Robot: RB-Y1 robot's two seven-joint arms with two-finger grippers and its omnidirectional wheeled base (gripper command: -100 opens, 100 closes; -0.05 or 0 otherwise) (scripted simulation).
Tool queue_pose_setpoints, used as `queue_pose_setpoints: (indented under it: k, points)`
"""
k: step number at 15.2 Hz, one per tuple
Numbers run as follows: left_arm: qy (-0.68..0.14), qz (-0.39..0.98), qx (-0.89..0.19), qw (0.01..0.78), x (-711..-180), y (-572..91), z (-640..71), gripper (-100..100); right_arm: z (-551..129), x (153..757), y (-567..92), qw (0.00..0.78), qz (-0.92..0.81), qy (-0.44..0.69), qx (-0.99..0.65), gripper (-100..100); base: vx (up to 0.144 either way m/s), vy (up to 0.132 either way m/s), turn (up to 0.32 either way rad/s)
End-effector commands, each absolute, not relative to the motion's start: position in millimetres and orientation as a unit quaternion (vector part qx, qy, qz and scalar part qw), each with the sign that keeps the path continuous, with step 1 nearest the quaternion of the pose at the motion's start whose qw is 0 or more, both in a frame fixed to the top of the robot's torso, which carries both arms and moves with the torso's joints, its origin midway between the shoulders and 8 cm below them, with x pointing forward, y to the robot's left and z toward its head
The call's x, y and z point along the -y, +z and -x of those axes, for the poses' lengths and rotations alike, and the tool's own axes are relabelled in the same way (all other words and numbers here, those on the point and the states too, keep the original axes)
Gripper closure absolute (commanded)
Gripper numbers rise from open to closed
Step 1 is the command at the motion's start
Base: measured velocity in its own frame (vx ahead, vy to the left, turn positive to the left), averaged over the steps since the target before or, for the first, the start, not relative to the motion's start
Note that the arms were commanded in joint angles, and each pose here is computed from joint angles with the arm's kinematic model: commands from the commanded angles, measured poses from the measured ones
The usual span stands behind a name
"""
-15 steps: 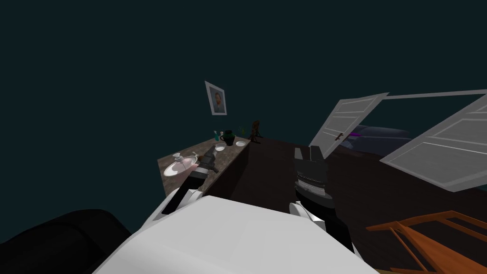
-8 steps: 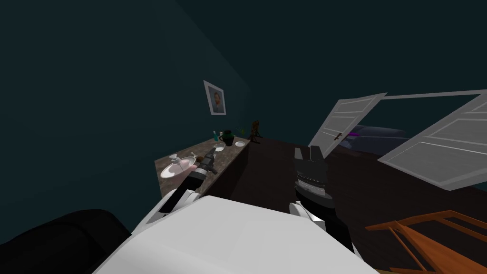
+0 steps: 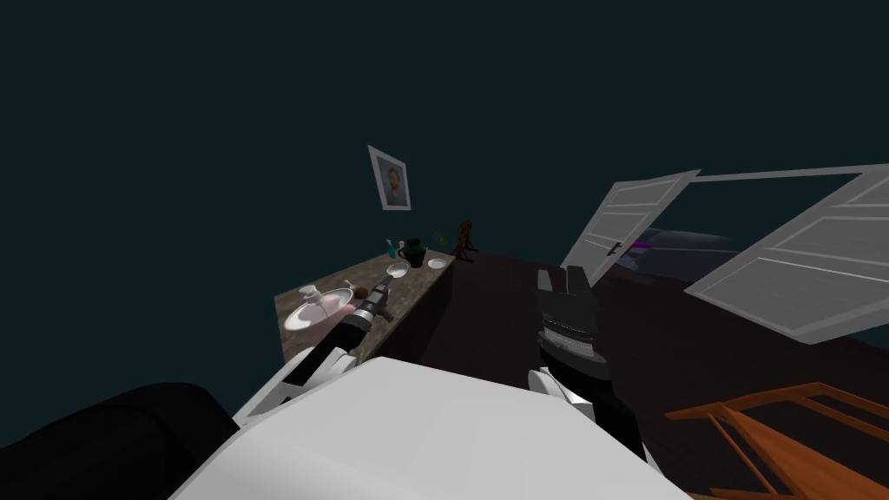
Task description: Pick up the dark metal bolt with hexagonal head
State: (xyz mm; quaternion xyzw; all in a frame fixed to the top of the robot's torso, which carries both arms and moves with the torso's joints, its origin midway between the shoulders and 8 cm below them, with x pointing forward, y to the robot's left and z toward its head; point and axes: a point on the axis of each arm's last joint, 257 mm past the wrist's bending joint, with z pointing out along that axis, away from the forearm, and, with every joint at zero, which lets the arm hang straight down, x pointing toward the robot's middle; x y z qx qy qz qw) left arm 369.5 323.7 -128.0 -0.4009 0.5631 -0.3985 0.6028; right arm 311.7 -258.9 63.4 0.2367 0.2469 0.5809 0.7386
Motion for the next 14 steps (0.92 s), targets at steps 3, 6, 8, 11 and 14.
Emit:
queue_pose_setpoints:
  k: [3,6,8,11,14]
  points:
    - [-0.375,0.419,-0.584,0.585,-331,-145,-366,-100,-312,259,63,0.739,-0.237,0.581,-0.247,0,0.025,-0.008,-0.018]
    - [-0.356,0.432,-0.6,0.572,-338,-158,-362,-100,-312,259,63,0.739,-0.237,0.581,-0.247,0,0.025,-0.008,-0.017]
    - [-0.338,0.444,-0.615,0.557,-345,-171,-357,-100,-312,259,63,0.739,-0.237,0.581,-0.247,0,0.029,-0.009,-0.019]
    - [-0.32,0.456,-0.628,0.544,-351,-183,-351,-100,-312,259,63,0.739,-0.237,0.581,-0.247,0,0.028,-0.005,-0.019]
    - [-0.301,0.467,-0.641,0.529,-358,-194,-345,-100,-312,259,63,0.739,-0.237,0.581,-0.247,0,0.029,-0.007,-0.018]
